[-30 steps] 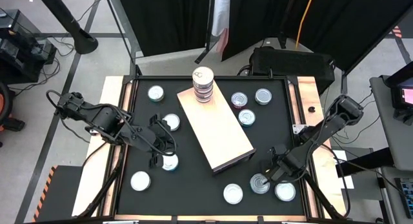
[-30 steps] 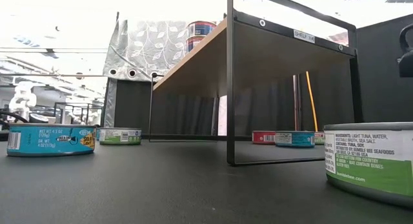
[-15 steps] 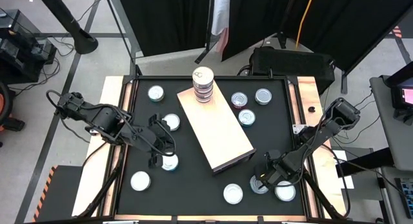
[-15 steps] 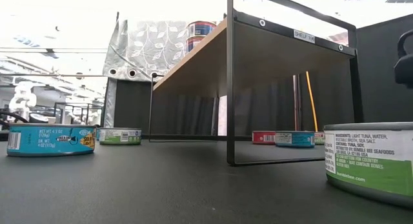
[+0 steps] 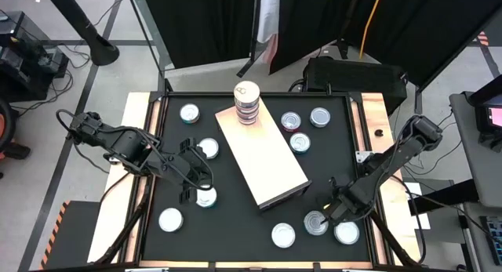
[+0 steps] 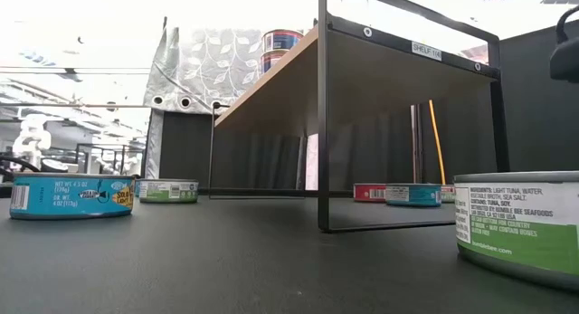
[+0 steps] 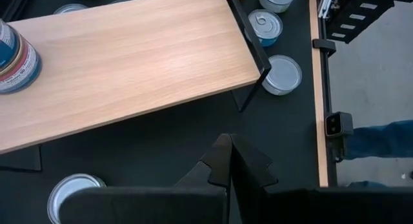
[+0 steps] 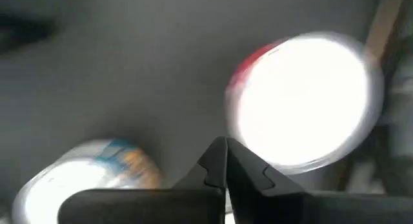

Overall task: Stack canned seafood by type on shelf
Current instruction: Put the red tuna can on the shelf

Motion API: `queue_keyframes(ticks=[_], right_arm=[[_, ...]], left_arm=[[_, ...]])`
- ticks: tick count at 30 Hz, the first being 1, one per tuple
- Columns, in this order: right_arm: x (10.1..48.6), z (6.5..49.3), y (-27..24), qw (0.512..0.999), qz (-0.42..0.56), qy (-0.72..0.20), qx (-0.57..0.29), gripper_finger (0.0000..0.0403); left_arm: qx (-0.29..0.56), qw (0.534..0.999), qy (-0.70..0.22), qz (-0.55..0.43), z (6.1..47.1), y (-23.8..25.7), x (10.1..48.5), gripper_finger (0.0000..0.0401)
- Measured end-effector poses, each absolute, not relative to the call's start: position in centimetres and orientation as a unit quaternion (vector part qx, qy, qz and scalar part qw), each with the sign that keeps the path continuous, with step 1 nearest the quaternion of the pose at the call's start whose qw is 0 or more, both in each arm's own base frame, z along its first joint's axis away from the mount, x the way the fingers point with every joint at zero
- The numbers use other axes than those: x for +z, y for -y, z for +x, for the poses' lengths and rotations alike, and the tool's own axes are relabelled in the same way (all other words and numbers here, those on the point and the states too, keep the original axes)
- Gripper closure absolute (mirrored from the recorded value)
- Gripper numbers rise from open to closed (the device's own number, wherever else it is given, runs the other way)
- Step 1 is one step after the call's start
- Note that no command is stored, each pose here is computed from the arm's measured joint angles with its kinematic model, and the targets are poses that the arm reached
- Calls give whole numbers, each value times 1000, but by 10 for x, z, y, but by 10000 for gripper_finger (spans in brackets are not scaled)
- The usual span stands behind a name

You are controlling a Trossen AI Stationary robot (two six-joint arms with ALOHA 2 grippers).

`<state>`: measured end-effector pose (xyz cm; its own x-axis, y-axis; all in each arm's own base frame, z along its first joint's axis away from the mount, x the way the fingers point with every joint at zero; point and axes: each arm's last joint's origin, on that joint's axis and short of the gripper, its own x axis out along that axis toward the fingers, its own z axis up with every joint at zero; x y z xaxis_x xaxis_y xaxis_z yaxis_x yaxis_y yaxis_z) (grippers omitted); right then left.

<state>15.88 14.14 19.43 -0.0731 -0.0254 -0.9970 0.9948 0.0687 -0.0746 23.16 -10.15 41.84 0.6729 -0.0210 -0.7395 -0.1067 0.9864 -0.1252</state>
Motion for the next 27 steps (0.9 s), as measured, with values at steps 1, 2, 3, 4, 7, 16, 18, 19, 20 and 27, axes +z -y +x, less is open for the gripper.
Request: queue_keyframes(ticks=[1,2,3,4,7,16,18,19,20,27], right_arm=[[195,157,-139,501,447,-530,-518,402],[195,156,-138,501,440,-532,-522,402],[195,155,-137,501,438,-532,-523,402],[194,156,-138,501,438,-532,-524,403],[191,157,-139,501,439,-532,-522,403],[172,166,-147,496,420,-536,-539,403],[169,168,-149,493,422,-539,-538,403],[167,169,-150,493,425,-538,-536,402],[165,171,-152,493,430,-538,-531,402],[158,178,-156,493,451,-537,-515,402]], left_arm=[[21,912,-404,-75,232,101,418,391],[21,912,-404,-72,232,101,418,391],[20,912,-404,-70,232,101,418,391],[19,912,-404,-68,232,101,418,391],[17,912,-404,-63,232,101,418,391],[17,912,-404,-63,232,101,418,391],[17,912,-404,-63,232,101,418,391],[17,912,-404,-63,232,101,418,391],[17,912,-404,-63,232,101,418,391],[17,912,-404,-63,232,101,418,391]])
